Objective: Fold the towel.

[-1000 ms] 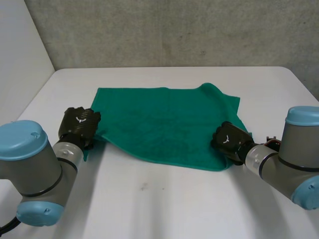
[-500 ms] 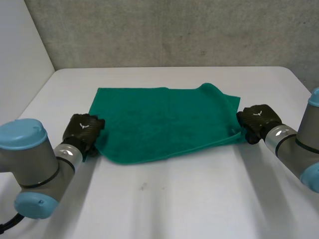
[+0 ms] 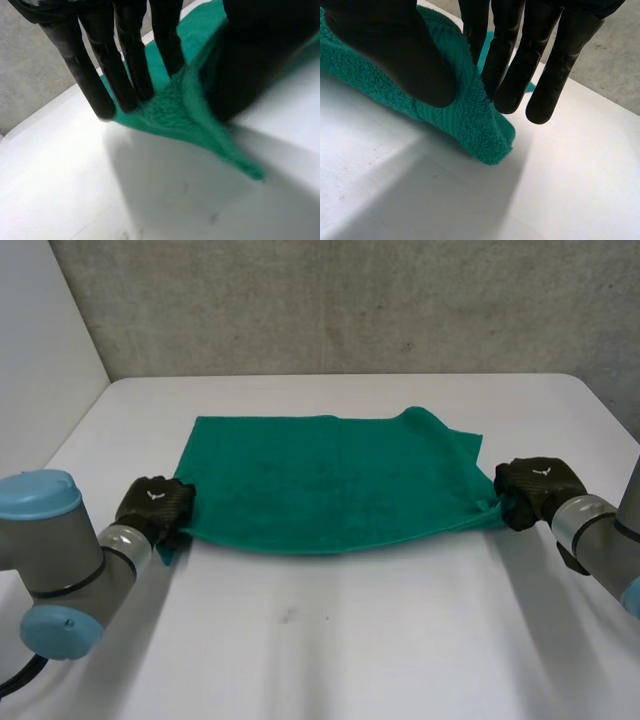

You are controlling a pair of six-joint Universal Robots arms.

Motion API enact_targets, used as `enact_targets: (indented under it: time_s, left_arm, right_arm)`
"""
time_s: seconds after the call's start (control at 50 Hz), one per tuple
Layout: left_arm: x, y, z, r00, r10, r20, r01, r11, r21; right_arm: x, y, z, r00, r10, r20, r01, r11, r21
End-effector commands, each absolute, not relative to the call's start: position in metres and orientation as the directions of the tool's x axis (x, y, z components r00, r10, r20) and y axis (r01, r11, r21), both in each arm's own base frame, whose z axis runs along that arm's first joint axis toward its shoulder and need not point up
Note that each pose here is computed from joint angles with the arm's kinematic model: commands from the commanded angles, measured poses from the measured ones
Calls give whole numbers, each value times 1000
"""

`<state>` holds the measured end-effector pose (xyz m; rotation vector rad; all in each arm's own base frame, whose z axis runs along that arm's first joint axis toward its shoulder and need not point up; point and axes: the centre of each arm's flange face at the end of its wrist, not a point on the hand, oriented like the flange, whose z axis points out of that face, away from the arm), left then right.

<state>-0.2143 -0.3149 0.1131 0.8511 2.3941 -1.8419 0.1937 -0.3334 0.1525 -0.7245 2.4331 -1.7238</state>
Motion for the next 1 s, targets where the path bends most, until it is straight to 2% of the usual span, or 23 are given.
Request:
enact_targets:
  time_s: [0.02, 0.08, 0.14, 0.22, 0.24, 0.32, 0.34, 0.38, 0.44, 0.56, 0.66, 0.74, 0.78, 0.84, 0.86, 1.0]
  left_arm:
    - [-204, -320, 136, -871, 363, -332, 400, 128, -908]
    - [-203, -314, 160, -872, 345, -348, 396, 76, -915]
    - [-201, -302, 170, -870, 339, -358, 407, 83, -910]
    - [-193, -271, 193, -840, 351, -414, 476, 112, -872]
    - [-189, -258, 200, -819, 367, -441, 515, 131, -847]
    - [-185, -234, 203, -778, 417, -470, 580, 187, -793]
    - [-185, -226, 201, -764, 447, -466, 595, 209, -776]
    - [-185, -220, 200, -754, 467, -461, 605, 223, -764]
    - [-188, -218, 196, -748, 482, -457, 609, 227, -760]
    - [-193, -239, 171, -738, 490, -464, 622, 229, -749]
    - [-199, -267, 161, -743, 468, -479, 616, 196, -763]
    - [-207, -295, 155, -747, 441, -497, 605, 142, -783]
    - [-214, -315, 152, -751, 415, -513, 597, 96, -796]
    - [-220, -334, 147, -755, 394, -525, 591, 62, -804]
    - [-224, -348, 146, -759, 371, -534, 589, 42, -807]
    - [-231, -390, 124, -761, 320, -564, 603, 32, -797]
  right_arm:
    - [192, -330, 175, -888, -398, 229, -331, 209, -920]
    - [192, -325, 187, -881, -402, 248, -343, 183, -921]
    - [191, -315, 212, -864, -405, 298, -381, 141, -914]
    - [185, -293, 236, -807, -435, 399, -498, 138, -856]
    - [180, -284, 241, -777, -448, 442, -554, 153, -819]
    - [170, -268, 244, -705, -494, 509, -659, 190, -728]
    - [167, -263, 242, -668, -524, 529, -700, 198, -687]
    - [167, -257, 239, -638, -556, 532, -726, 205, -657]
    - [168, -257, 235, -644, -560, 521, -720, 213, -661]
    - [171, -276, 202, -670, -562, 485, -696, 247, -674]
    - [170, -290, 188, -676, -546, 495, -697, 256, -670]
    - [169, -320, 179, -692, -474, 544, -695, 236, -679]
    - [175, -340, 175, -704, -428, 567, -686, 204, -698]
    - [182, -349, 176, -706, -408, 579, -683, 177, -708]
    - [189, -363, 176, -711, -379, 593, -679, 149, -719]
    - [205, -399, 164, -716, -314, 623, -680, 113, -724]
